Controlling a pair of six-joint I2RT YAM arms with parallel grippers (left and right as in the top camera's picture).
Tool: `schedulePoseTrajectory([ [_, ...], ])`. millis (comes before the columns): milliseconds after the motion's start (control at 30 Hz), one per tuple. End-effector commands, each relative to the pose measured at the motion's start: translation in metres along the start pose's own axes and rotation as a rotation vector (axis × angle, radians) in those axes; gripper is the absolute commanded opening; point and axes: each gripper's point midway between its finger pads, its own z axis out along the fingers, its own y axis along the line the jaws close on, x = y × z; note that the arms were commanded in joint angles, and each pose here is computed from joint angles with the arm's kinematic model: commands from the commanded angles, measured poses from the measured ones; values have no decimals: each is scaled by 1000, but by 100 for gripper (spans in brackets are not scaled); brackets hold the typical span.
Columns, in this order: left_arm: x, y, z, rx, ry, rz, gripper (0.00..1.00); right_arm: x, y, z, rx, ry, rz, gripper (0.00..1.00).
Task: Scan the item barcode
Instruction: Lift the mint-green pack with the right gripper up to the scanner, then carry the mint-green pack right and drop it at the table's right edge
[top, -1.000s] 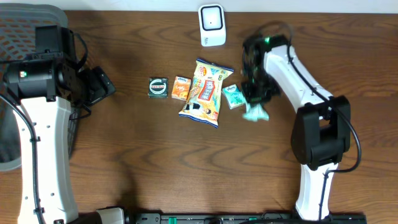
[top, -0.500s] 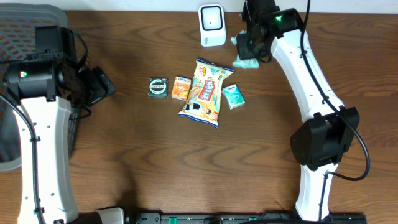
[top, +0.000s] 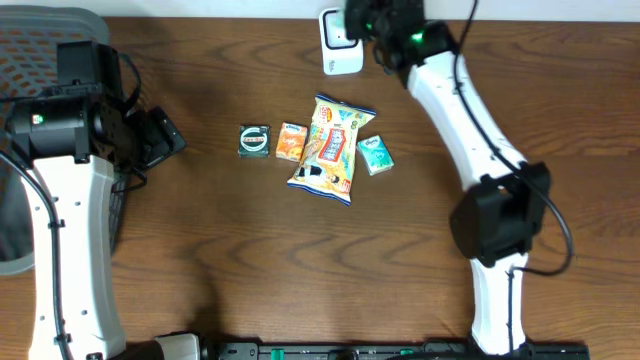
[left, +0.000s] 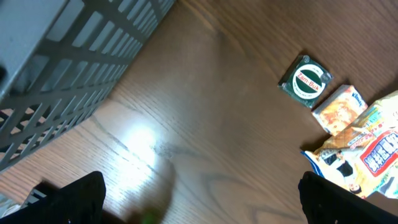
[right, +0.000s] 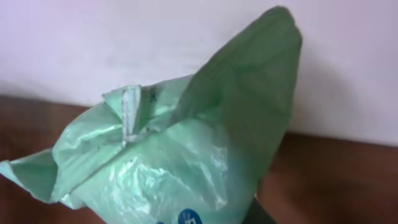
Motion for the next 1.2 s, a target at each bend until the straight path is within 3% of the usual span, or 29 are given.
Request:
schedulePoseTrajectory([
  [0, 1, 2, 3, -12, 10, -6, 98, 25, 1, 36, 29, -1, 29, 1],
  [267, 1, 2, 3, -12, 10, -6, 98, 39, -5, 65, 50, -42, 150, 1],
  [800, 1, 2, 3, -12, 10, -6, 98, 64, -23, 84, 104, -11, 95, 1],
  [1167, 1, 2, 3, -12, 10, -6, 98, 91, -18, 84, 50, 107, 97, 1],
])
